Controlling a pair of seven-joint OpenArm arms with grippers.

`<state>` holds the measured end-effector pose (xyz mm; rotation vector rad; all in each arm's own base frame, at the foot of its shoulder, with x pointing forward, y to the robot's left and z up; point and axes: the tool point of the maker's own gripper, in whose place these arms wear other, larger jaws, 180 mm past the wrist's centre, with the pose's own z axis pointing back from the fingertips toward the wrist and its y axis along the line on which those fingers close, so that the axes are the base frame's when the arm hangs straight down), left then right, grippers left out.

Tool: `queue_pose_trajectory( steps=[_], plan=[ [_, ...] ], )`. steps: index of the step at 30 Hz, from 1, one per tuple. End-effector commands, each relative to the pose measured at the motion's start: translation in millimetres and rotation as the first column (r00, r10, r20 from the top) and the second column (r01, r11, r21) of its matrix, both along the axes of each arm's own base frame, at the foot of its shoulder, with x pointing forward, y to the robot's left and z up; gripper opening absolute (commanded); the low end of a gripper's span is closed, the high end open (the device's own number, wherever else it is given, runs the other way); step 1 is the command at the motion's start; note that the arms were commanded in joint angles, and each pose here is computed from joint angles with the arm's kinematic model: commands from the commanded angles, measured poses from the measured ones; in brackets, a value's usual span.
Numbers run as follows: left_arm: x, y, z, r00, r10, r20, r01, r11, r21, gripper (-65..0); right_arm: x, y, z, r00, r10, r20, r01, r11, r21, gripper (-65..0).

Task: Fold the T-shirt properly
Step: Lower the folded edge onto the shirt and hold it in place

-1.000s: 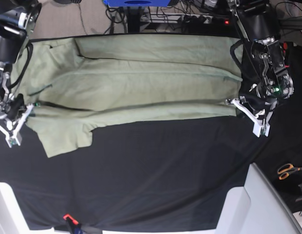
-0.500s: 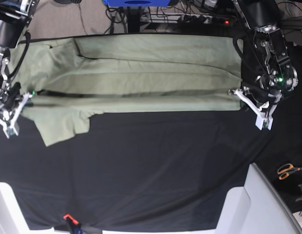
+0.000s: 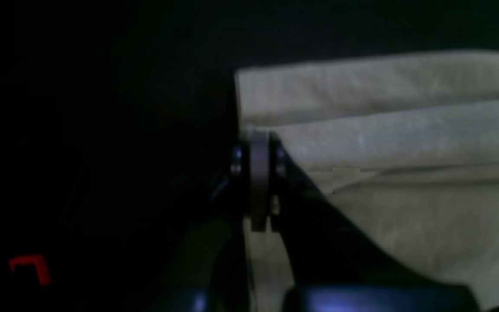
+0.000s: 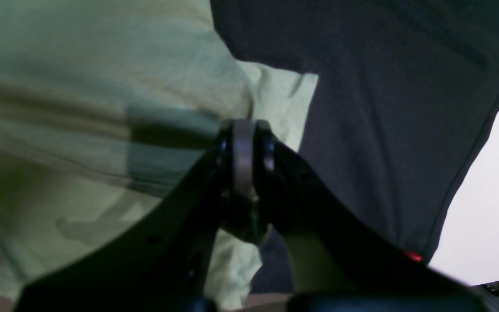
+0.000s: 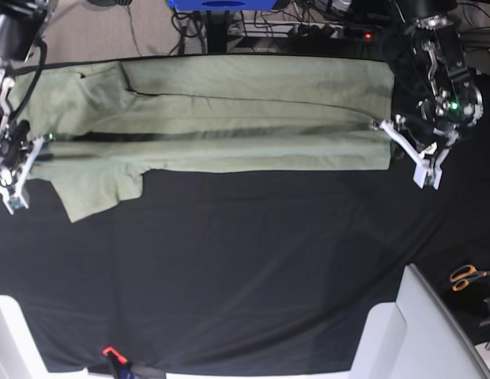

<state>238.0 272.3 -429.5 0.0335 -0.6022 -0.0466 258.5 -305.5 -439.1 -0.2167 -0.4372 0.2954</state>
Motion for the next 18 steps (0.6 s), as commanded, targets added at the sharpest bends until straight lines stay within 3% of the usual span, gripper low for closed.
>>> queue_pose_trajectory(
  steps=[1,9,18],
  plan=[
    [8,7,13,0.999,-0.003,0.041,0.002,1.000,0.022,-65.0,5,-12,13,0.999,-0.016,0.034,0.017,0.999,-0.031,-65.0],
    [-2,17,11,1.000,-0.008,0.016,0.007,0.999,0.046,-65.0,-24,-12,-2,0.999,-0.031,-0.021,0.030,0.999,-0.022,-65.0],
    [-10,11,4,1.000,-0.017,-0.003,0.017,0.999,0.037,-65.0,-29,-6,-9,0.999,-0.034,-0.032,0.034,0.999,-0.004,-65.0]
  ],
)
